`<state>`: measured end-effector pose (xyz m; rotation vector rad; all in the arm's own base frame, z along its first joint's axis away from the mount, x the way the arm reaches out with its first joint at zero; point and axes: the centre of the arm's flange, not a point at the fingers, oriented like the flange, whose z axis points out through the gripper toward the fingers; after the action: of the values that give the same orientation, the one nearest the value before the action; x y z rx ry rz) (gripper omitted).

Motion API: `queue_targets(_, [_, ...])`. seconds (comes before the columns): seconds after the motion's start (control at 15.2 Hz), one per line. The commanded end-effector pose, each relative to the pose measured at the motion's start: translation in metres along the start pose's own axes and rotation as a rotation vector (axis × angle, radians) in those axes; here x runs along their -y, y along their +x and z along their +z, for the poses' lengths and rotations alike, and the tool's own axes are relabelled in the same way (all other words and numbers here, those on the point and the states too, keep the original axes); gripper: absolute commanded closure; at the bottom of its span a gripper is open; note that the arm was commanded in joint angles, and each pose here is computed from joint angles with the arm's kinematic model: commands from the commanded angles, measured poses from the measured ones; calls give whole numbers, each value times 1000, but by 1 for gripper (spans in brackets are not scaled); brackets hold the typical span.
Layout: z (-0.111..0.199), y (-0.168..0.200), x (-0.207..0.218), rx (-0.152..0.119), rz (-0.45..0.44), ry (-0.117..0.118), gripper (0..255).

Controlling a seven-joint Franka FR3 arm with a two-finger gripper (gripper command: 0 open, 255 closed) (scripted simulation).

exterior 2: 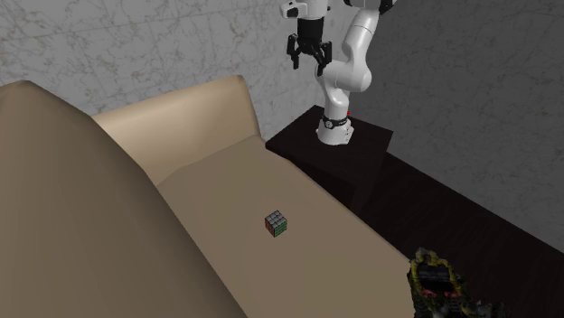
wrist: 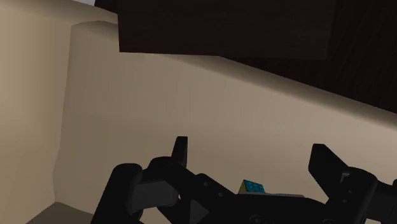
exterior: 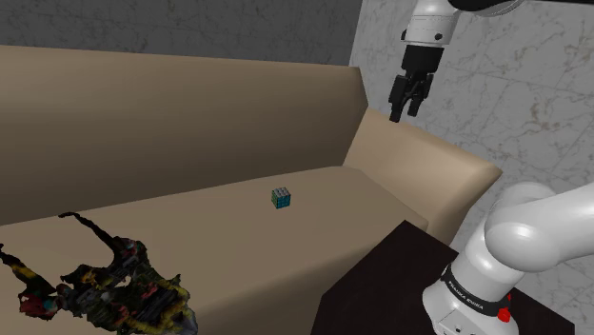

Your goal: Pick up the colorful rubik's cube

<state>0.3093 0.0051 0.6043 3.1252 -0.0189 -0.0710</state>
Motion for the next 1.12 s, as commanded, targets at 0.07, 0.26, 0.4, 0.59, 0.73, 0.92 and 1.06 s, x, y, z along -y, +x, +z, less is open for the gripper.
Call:
queue_targets(0.07, [10, 8, 3, -1, 1, 0, 0])
queue_targets(0.26, [38, 34, 12, -4, 3, 0, 0])
queue_targets(0.4, [58, 50, 18, -5, 4, 0, 0])
queue_targets(0.59, [86, 76, 27, -8, 7, 1, 0])
queue_targets(0.73, [105, 93, 33, -10, 8, 1, 0])
queue_targets(0.92, [134, 118, 41, -13, 10, 1, 0])
queue_targets(1.06, [153, 135, 47, -15, 12, 1, 0])
